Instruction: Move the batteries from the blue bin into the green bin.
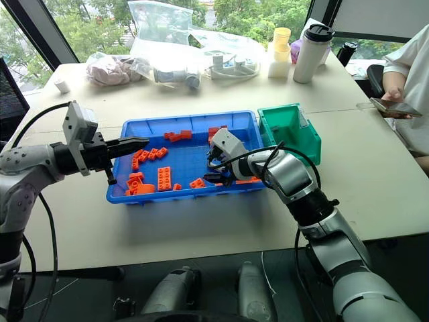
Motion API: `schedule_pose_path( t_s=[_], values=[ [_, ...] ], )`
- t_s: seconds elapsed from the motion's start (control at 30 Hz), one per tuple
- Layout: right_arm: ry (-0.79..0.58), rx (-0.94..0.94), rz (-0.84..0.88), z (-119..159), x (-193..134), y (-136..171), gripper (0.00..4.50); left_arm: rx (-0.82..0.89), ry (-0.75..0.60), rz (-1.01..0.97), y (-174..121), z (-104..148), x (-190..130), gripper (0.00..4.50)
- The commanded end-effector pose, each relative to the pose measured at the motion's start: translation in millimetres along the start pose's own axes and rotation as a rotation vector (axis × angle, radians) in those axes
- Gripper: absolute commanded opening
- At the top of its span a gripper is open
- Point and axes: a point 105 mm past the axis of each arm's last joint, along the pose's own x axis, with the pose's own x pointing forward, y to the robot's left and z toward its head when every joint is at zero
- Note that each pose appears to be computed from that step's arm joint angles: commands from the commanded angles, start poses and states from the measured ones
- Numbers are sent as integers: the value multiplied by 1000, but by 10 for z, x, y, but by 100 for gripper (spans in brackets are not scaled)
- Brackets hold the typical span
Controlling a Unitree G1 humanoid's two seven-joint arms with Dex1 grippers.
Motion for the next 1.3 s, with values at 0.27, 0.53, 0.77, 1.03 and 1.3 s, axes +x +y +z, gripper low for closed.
schedule_pose_path(
  t_s=[0.27, 0.53, 0.77, 1.03, 1.3],
  values=[
    [37, -106, -28, 22, 43, -88, 4, 53, -18, -18, -11, 167, -67, 0],
    [-191, -111, -264, 802, -710, -581, 4, 57, -22, -21, 17, 176, -44, 0],
    [-160, -15, -518, 599, -1263, -1113, 4, 54, -31, -23, 28, 153, -3, 0],
    [-44, 71, -582, 105, -1364, -1256, 145, 52, -46, -53, 0, 151, 59, 0],
    [-47, 72, -608, 63, -1445, -1303, 448, 45, -28, -76, -32, 123, 50, 0]
  ],
)
